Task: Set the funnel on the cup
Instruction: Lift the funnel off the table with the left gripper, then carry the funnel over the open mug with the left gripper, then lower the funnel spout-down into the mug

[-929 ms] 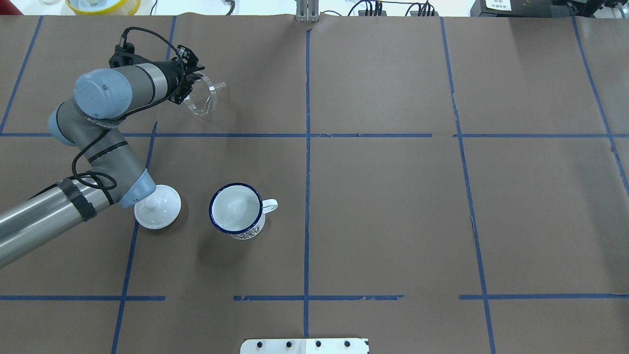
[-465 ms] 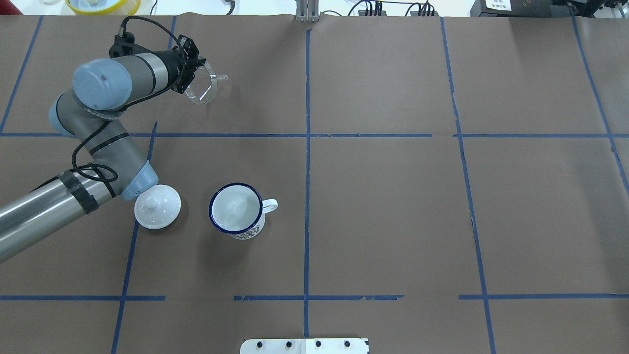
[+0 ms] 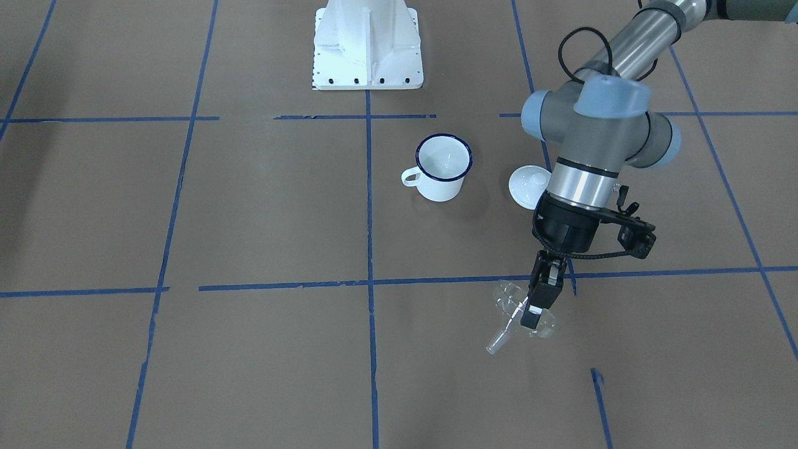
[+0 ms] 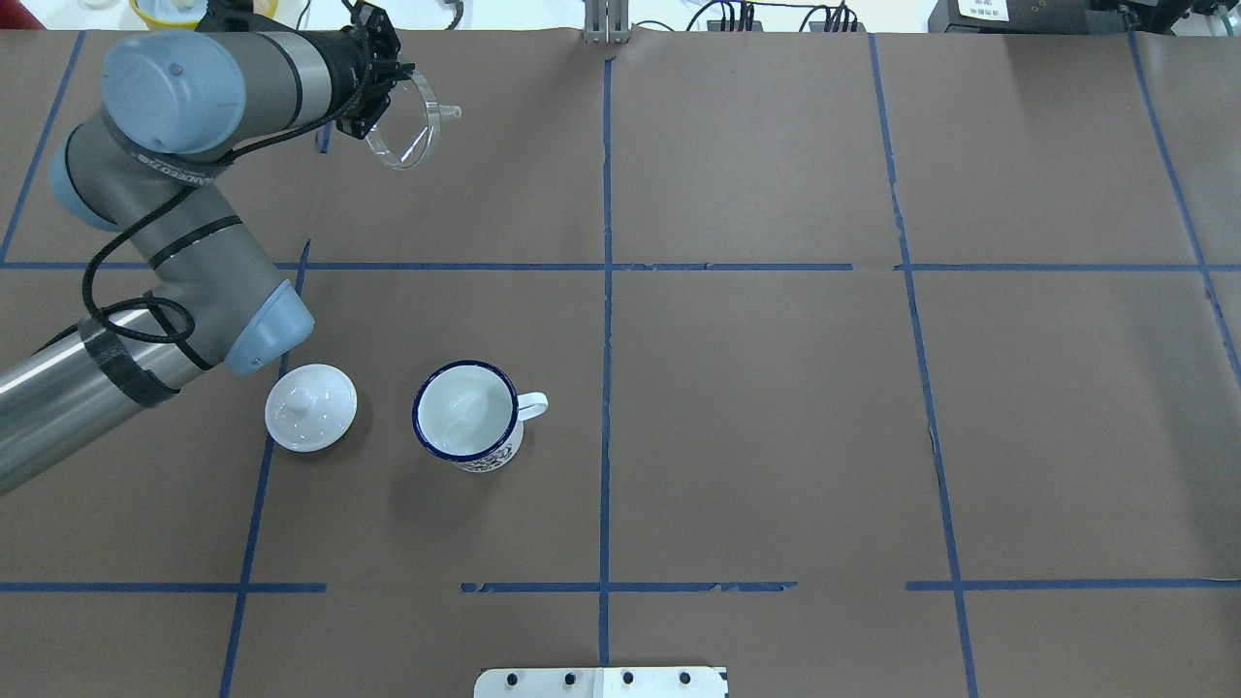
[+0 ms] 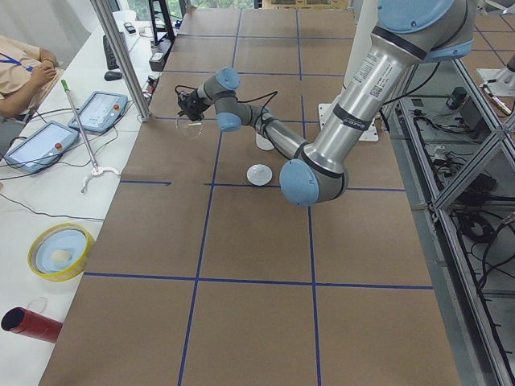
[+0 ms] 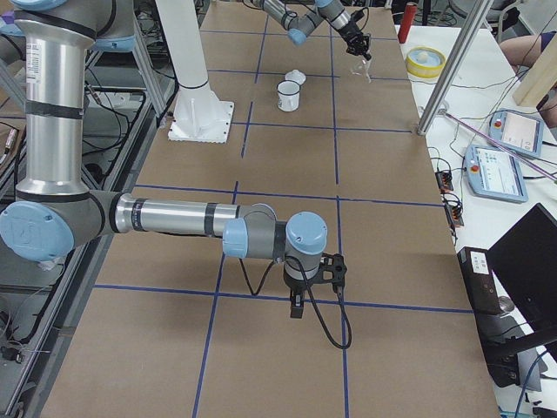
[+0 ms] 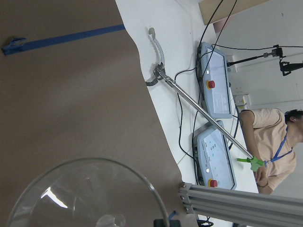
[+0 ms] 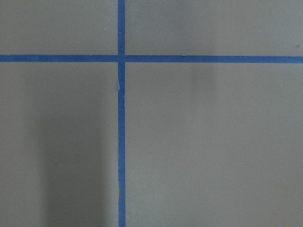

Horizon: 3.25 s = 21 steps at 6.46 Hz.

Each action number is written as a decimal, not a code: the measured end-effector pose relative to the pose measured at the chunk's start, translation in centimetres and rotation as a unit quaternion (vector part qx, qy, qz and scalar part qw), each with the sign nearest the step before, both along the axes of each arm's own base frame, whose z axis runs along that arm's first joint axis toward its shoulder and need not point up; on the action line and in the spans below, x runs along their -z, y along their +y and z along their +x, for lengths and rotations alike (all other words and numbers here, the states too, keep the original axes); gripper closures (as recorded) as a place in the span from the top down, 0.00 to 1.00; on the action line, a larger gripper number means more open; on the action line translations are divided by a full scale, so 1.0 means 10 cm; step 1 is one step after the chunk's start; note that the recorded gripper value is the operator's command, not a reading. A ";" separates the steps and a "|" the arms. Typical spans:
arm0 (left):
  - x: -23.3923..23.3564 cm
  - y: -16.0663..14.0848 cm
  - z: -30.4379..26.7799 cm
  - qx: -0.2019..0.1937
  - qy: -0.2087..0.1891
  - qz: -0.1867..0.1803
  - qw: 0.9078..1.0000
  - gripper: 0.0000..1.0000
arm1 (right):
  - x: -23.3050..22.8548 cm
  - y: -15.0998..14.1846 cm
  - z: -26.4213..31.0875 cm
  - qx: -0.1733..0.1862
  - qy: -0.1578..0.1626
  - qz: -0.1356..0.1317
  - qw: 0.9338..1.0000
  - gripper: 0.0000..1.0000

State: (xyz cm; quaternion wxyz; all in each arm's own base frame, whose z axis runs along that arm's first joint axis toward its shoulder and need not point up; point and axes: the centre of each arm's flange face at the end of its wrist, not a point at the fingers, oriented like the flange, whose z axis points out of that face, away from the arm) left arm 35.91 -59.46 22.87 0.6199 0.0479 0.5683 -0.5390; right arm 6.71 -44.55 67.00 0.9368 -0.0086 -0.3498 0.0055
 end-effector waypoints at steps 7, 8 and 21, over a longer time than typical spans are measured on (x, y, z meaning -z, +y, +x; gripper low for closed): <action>0.99 1.83 0.87 -0.231 -0.191 -0.198 0.933 0.00 | 0.00 0.00 0.00 0.000 0.000 0.000 1.000 1.00; 0.98 1.90 0.98 -0.239 -0.196 -0.202 0.929 0.00 | 0.00 0.00 0.00 0.000 0.000 0.000 1.000 1.00; 0.66 1.81 1.53 -0.248 -0.230 -0.189 0.922 0.73 | 0.00 0.00 0.00 0.000 0.000 0.000 1.000 1.00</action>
